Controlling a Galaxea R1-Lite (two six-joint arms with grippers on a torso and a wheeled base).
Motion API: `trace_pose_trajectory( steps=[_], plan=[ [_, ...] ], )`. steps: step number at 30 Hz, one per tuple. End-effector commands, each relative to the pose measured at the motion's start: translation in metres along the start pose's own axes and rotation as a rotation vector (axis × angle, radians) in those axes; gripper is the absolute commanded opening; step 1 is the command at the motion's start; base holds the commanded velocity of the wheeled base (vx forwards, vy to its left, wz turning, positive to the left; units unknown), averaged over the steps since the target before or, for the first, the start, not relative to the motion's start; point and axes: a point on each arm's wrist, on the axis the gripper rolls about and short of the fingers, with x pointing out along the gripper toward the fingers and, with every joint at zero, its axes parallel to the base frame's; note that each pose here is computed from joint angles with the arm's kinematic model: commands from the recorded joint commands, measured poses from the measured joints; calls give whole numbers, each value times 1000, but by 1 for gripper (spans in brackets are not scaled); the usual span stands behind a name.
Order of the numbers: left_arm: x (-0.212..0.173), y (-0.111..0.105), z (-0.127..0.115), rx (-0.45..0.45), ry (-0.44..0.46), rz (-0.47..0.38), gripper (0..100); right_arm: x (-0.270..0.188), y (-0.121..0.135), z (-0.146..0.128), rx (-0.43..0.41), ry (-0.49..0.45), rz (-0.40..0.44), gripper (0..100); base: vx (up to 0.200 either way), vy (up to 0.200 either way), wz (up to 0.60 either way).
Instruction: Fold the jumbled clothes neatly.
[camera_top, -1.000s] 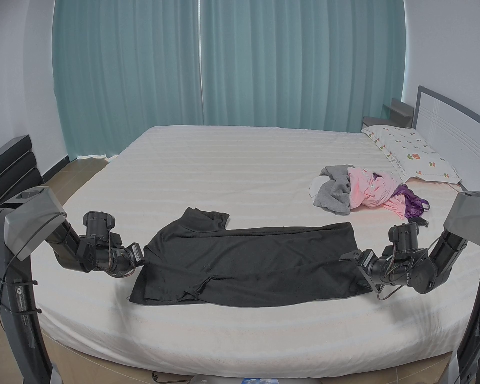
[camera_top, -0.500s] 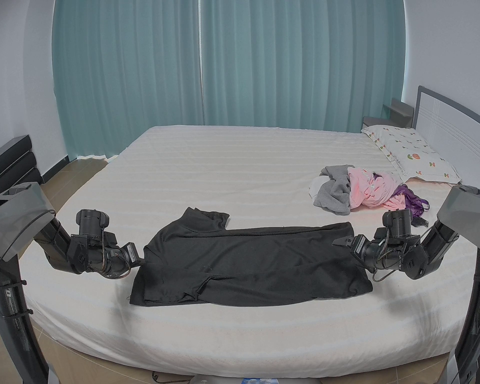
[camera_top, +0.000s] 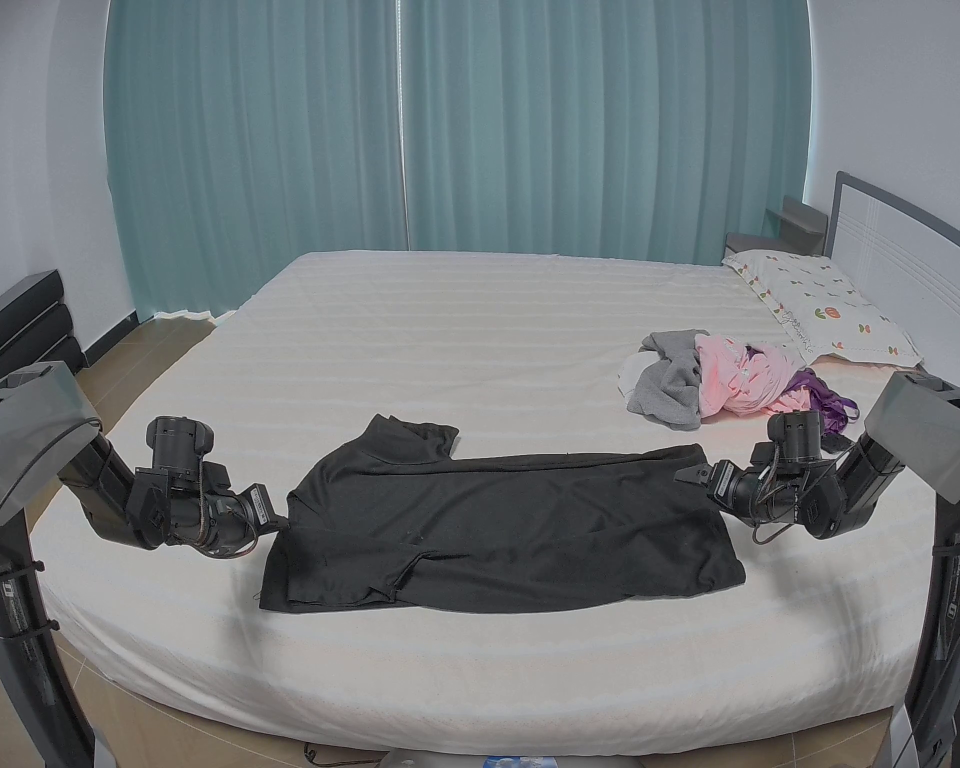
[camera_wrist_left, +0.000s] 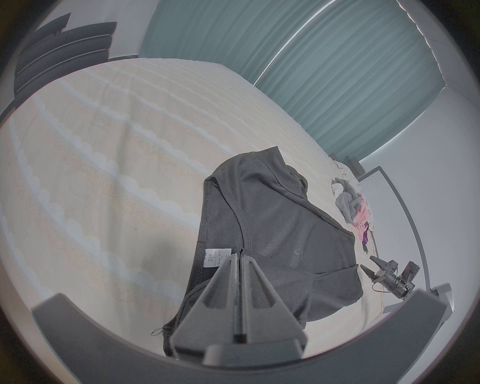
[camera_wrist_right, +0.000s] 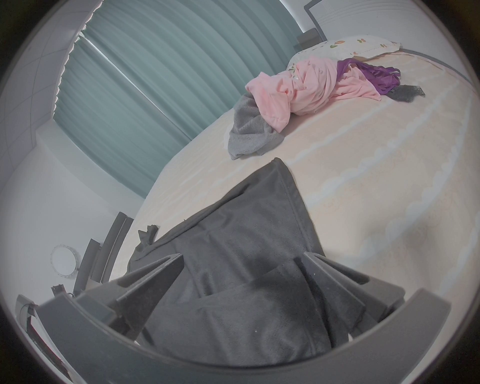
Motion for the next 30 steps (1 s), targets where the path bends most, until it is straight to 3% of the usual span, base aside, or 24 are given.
trace_pose_trajectory(
  steps=[1,7,30],
  plan=[
    [-2,-1,0,1,-3,-2,0,10,-10,-7,1,28,-13,100,0,0,0],
    [-2,-1,1,0,-5,-3,0,12,-10,-7,-4,53,34,100,0,0,0],
    [-4,-1,0,-1,-2,-2,0,28,-25,-10,6,62,17,100,0,0,0]
  ],
)
